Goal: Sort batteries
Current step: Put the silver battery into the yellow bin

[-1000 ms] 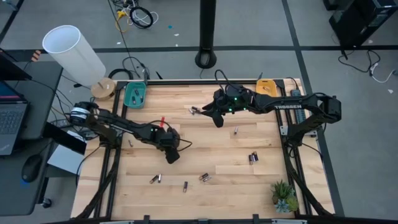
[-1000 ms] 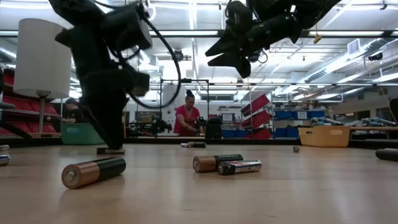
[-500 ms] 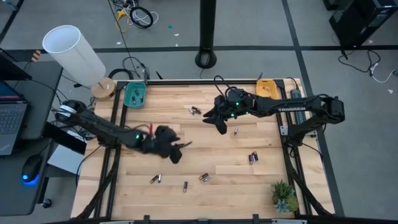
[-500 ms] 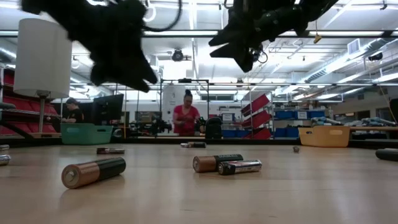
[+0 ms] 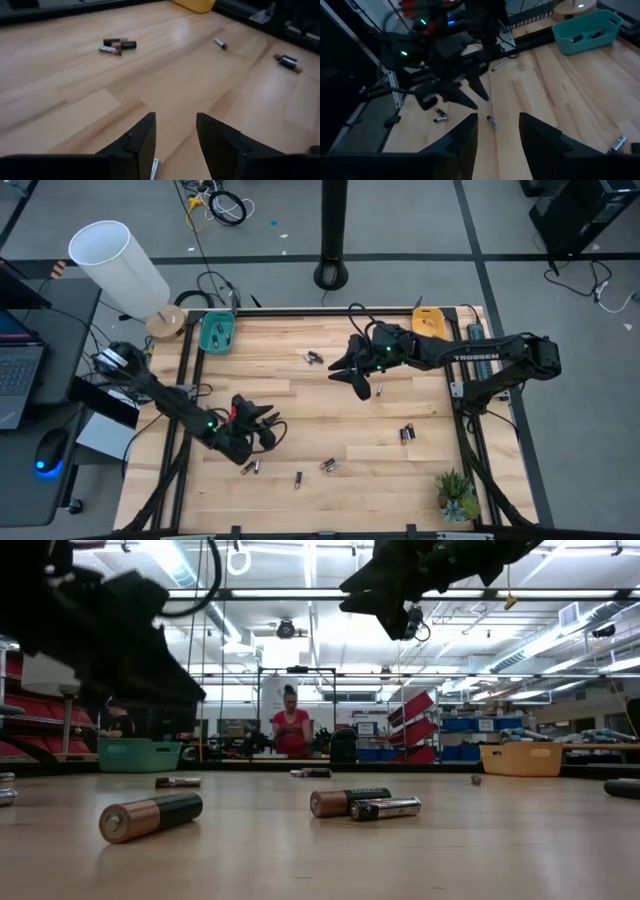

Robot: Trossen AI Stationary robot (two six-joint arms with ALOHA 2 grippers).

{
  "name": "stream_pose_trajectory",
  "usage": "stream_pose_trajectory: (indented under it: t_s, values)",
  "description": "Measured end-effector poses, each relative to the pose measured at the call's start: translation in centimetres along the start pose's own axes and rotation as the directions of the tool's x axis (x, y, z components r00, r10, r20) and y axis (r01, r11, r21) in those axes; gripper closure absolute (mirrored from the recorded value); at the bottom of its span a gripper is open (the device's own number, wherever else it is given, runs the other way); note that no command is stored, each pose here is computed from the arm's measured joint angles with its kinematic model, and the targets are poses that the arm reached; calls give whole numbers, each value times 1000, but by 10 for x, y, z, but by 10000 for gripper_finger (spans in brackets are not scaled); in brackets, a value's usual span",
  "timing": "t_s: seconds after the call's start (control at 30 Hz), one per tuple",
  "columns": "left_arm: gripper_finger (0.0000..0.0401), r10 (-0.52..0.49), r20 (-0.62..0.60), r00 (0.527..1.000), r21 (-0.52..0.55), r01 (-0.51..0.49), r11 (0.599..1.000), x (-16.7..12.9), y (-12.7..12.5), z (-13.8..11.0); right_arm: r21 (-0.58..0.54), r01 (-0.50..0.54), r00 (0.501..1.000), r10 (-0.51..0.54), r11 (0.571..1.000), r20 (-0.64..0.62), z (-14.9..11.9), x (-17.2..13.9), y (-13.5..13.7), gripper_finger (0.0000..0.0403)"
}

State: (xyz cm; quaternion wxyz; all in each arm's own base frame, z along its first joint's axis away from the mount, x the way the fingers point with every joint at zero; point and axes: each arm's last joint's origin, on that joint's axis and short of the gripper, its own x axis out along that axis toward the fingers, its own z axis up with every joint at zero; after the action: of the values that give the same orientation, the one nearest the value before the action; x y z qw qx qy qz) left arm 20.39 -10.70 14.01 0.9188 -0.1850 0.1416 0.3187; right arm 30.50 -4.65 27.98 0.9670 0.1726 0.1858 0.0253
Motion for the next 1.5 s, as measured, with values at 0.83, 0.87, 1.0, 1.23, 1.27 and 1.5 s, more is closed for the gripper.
stream_pose_trajectory:
  t_s: [0.83, 0.87, 1.0, 1.23, 1.27, 1.5]
  values:
    - [249, 83, 49, 995, 86, -87, 993, 40, 18, -75, -2, -36, 999, 36, 999, -10, -3, 3, 11, 251]
    - [249, 87, 50, 995, 89, -92, 992, 41, 19, -75, -3, -36, 999, 36, 999, -12, -3, 3, 11, 251]
    - [250, 108, 55, 993, 106, -113, 988, 44, 22, -79, 1, -32, 999, 32, 999, -29, -5, 3, 11, 251]
    - [312, 99, 23, 995, 119, -101, 988, 45, 24, -82, 0, -34, 999, 34, 999, -27, -5, 3, 11, 251]
    - [329, 97, 22, 995, 118, -99, 988, 45, 25, -82, -1, -34, 999, 34, 999, -24, -4, 3, 11, 251]
    - [363, 90, 25, 996, 111, -92, 990, 44, 26, -82, -1, -34, 999, 34, 999, -24, -4, 3, 11, 251]
